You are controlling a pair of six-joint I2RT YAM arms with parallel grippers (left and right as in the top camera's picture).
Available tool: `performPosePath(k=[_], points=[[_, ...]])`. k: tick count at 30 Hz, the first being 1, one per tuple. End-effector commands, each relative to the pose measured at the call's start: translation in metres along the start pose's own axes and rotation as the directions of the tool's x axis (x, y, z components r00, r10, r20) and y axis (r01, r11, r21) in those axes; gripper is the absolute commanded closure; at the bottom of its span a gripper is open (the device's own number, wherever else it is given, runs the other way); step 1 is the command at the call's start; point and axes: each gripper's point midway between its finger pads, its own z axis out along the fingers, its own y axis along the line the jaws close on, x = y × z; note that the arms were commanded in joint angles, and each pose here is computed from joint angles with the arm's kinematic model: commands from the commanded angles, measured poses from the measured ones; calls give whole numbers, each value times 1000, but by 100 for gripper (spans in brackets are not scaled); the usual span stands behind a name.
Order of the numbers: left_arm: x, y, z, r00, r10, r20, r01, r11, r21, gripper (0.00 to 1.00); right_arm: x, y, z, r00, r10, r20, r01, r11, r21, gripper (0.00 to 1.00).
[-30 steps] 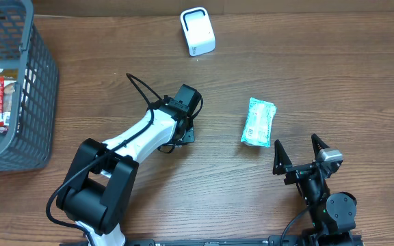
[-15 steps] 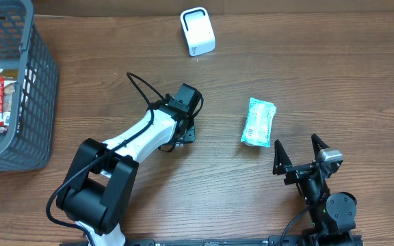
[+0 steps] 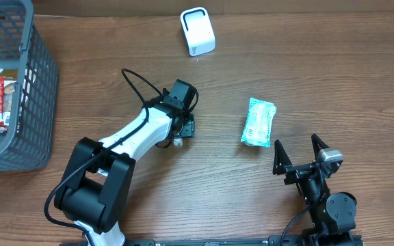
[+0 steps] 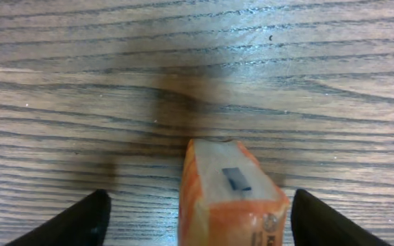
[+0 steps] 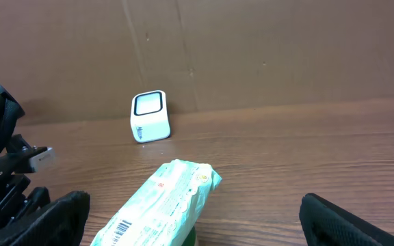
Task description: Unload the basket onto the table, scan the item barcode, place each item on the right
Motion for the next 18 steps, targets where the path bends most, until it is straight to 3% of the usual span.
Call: performPosePath(k=[1, 9, 14, 18], points=[[-12, -5, -7, 998, 57, 19, -57, 998, 9, 21, 1, -2, 0, 1000, -7, 6, 7, 1000, 7, 0], [-81, -20, -89, 984, 109, 138, -109, 994, -14, 15, 1, -2, 0, 1000, -7, 6, 7, 1000, 7, 0], [-98, -65, -146, 981, 116, 156, -149, 965, 217, 18, 1, -2, 0, 1000, -7, 6, 7, 1000, 7, 0], [-79, -109, -156, 983, 161, 90, -184, 866, 465, 29, 1, -2, 0, 1000, -7, 6, 7, 1000, 7, 0]])
